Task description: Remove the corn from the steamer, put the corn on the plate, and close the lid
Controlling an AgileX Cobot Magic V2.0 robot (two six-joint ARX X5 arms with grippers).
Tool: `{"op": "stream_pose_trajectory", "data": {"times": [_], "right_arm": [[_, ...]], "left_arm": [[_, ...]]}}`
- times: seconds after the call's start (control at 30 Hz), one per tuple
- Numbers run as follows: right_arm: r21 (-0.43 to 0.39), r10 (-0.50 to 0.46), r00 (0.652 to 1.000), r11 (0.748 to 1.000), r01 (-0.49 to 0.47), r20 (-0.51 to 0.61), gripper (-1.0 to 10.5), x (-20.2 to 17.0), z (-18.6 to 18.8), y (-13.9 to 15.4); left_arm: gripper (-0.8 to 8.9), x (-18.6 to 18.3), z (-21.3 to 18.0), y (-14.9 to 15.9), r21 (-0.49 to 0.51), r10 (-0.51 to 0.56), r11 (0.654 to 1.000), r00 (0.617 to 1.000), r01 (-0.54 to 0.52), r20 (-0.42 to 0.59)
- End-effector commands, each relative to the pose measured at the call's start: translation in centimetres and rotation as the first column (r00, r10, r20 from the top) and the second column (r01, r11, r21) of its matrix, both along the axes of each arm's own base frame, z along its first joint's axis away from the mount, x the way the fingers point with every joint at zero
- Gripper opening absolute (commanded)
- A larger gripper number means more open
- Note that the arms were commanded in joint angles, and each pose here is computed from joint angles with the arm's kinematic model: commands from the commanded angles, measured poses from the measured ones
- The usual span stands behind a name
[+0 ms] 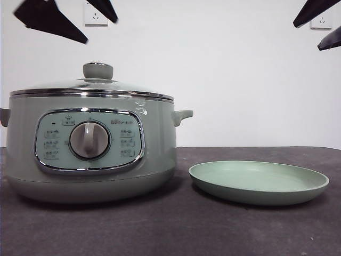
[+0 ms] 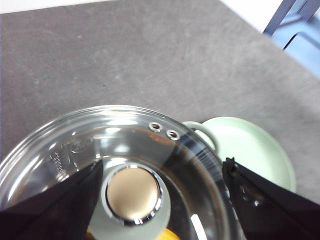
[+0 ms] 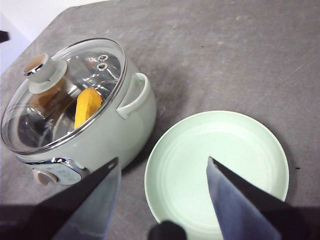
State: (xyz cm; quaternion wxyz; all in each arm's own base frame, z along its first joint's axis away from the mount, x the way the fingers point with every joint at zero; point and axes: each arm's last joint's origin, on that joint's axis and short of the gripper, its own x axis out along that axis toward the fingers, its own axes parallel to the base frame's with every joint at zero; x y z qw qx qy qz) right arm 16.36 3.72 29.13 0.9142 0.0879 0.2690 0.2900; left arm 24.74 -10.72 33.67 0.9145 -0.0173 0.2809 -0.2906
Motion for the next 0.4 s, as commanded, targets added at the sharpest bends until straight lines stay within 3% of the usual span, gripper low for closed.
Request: {"op": "stream_pose_trajectory", "data": {"times": [0.03,0.4], "right_arm": [[-0.002,0.0,1.0,1.0,0.0,0.008,2.9,0.0,0.2,0.0],[-0.005,-0.001,1.0,1.0,0.001,-0.009,2.9,0.0,0.0,0.0]], "left_arm": [[4.04,0.8,-1.1,-0.9,0.084,-0.003,0.996,1.0,0.004,-0.004],[3.98,2.2,-4.3,-1.9,0.196,0.034,0.981,0.991,-0.008,-0.129]]}}
